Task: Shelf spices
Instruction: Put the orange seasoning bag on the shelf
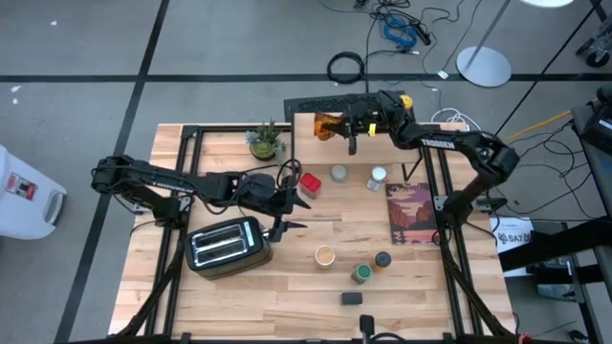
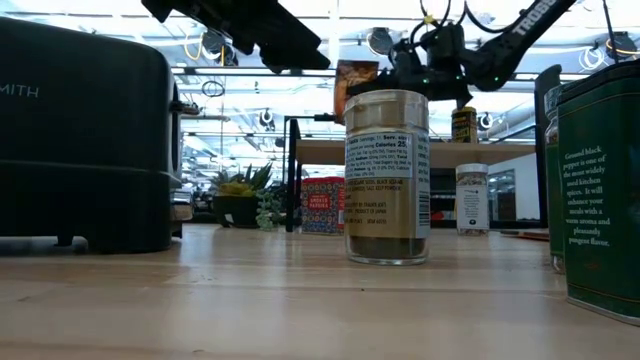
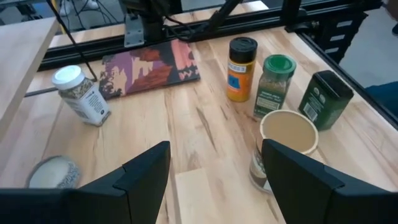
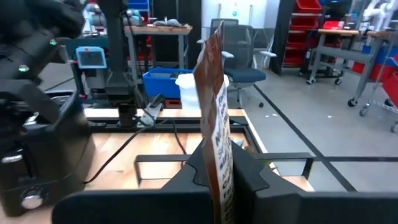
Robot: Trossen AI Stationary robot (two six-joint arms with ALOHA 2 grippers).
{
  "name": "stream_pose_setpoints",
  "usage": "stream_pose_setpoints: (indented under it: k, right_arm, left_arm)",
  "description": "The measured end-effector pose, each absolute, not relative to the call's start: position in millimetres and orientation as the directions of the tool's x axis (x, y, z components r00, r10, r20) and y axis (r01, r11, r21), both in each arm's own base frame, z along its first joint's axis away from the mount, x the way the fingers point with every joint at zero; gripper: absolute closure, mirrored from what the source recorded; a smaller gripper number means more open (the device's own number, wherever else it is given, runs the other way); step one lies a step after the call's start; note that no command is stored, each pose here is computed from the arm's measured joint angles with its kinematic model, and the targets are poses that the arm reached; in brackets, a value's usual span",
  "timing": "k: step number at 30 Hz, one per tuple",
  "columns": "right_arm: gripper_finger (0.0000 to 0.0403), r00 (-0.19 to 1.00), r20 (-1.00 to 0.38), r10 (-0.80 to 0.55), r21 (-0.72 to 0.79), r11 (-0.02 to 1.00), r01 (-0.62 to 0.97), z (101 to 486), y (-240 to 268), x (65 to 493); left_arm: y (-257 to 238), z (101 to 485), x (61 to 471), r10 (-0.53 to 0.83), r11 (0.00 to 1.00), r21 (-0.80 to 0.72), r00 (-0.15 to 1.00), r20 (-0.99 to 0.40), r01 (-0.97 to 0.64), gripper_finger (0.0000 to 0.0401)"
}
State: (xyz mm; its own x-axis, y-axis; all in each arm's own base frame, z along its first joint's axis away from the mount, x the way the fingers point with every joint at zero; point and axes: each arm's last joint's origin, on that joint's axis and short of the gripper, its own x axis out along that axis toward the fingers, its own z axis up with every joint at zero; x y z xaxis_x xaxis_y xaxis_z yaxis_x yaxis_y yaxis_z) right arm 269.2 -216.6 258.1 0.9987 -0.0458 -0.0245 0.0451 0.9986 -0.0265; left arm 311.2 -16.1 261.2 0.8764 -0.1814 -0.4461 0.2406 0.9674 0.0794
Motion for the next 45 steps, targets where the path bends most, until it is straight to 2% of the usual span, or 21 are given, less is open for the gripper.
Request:
stream_pose_setpoints:
  k: [13, 26, 45]
  right_arm:
    - [0.0397, 0.999, -0.050, -0.015, -0.003, 1.000, 0.014, 259, -231, 305]
    - [0.0397, 0.995, -0.097, -0.036, 0.031, 0.999, 0.039, 246, -243, 305]
    - [0.0397, 0.990, -0.099, -0.099, -0.004, 0.995, 0.099, 240, -260, 318]
  left_arm:
    - [-16, 261, 311, -0.185, 0.967, 0.077, 0.876, -0.446, 0.244, 0.0138]
    - [-21, 260, 310, -0.195, 0.963, 0.075, 0.866, -0.461, 0.257, 0.0138]
    - [-21, 260, 310, -0.193, 0.964, 0.076, 0.866, -0.462, 0.255, 0.0138]
